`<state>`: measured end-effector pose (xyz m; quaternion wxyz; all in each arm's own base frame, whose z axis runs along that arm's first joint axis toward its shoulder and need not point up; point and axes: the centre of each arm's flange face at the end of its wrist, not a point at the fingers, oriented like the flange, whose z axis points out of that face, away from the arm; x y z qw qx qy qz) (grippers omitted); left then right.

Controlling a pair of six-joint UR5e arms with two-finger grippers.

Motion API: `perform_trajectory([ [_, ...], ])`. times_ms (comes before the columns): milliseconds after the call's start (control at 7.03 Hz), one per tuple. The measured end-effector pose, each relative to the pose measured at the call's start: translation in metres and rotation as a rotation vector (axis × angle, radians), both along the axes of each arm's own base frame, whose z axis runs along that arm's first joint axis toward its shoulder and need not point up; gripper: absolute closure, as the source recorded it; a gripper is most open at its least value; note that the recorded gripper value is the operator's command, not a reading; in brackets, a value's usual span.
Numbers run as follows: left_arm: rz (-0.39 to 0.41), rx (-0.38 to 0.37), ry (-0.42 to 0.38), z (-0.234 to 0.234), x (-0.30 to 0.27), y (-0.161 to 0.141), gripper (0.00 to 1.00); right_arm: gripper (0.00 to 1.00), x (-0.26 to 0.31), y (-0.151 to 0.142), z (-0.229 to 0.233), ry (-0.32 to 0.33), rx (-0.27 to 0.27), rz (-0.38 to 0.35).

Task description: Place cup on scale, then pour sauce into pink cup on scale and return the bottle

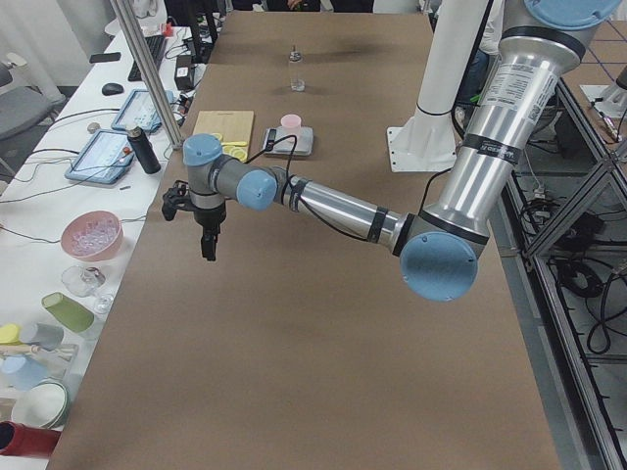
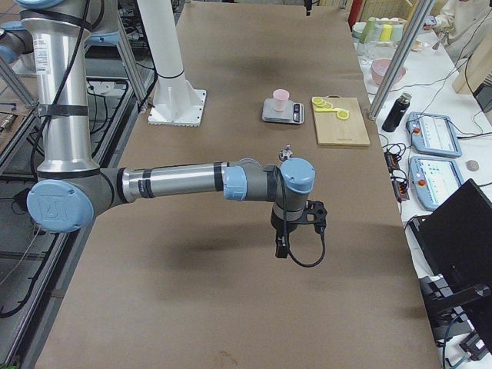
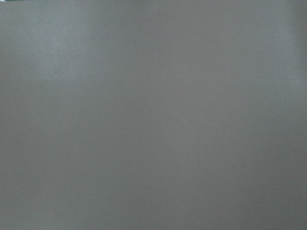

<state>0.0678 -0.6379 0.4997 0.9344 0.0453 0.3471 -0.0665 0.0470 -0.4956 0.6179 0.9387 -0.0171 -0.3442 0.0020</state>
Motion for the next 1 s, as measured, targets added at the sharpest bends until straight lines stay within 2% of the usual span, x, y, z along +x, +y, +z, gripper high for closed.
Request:
perform_trajectory([
  [284, -0.008, -0.049, 0.018, 0.05, -0.051, 0.015, 0.02, 0.0, 0.006, 0.003, 0.01, -0.02, -0.02, 0.016],
  [569, 0.039, -0.049, 0.0, 0.096, -0.098, 0.035, 0.02, 0.0, 0.007, 0.005, 0.013, -0.023, -0.027, 0.02],
  [995, 0.078, -0.044, -0.002, 0.118, -0.119, 0.05, 0.02, 0.0, 0.008, 0.011, 0.02, -0.023, -0.041, 0.021],
])
